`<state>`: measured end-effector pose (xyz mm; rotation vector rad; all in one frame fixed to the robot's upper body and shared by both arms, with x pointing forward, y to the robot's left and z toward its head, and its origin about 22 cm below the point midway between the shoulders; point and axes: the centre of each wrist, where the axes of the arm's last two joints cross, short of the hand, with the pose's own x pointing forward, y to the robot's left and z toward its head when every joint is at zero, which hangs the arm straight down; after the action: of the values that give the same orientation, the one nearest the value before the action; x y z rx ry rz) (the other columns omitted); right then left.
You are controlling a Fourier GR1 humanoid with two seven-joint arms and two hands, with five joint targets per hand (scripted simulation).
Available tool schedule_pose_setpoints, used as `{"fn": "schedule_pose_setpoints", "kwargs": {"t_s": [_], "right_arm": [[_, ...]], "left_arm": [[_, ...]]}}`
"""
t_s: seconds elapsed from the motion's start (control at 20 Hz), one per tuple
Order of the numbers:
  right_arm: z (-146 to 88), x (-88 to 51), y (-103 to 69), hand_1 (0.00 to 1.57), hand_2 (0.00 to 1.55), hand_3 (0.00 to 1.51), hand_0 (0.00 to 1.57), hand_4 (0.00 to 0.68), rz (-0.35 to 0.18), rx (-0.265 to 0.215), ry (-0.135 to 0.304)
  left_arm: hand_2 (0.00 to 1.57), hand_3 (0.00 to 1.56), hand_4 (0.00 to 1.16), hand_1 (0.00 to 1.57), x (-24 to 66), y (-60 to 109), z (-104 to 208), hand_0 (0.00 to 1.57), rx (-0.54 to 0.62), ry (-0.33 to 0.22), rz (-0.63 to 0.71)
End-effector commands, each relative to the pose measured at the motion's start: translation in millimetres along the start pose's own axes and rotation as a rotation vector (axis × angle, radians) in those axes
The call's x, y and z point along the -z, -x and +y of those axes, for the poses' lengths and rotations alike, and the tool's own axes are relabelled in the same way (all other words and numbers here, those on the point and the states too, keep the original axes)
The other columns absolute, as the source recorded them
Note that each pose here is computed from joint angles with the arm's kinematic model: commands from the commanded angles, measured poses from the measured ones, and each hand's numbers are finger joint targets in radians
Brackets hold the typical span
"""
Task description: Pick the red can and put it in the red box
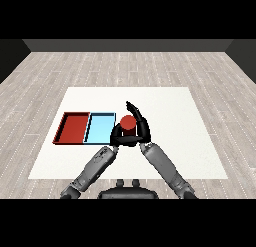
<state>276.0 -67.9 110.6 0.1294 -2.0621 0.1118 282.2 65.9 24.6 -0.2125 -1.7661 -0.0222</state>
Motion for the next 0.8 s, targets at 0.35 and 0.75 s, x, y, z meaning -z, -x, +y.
{"fn": "schedule_pose_setpoints", "kwargs": {"t_s": [0.35, 0.75], "right_arm": [[-37.3, -3.5, 7.2, 0.00, 0.00, 0.00, 0.00, 0.000, -0.020, -0.015, 0.055], [-60.5, -12.0, -38.1, 0.00, 0.00, 0.00, 0.00, 0.000, -0.076, 0.032, 0.133]], "left_arm": [[1.57, 1.49, 1.14, 1.57, 9.9, -13.1, -6.5, 1.57, -0.005, 0.005, -0.019], [1.57, 1.46, 1.13, 1.57, 4.6, -11.2, 37.8, 1.57, 0.046, -0.028, -0.023]]}}
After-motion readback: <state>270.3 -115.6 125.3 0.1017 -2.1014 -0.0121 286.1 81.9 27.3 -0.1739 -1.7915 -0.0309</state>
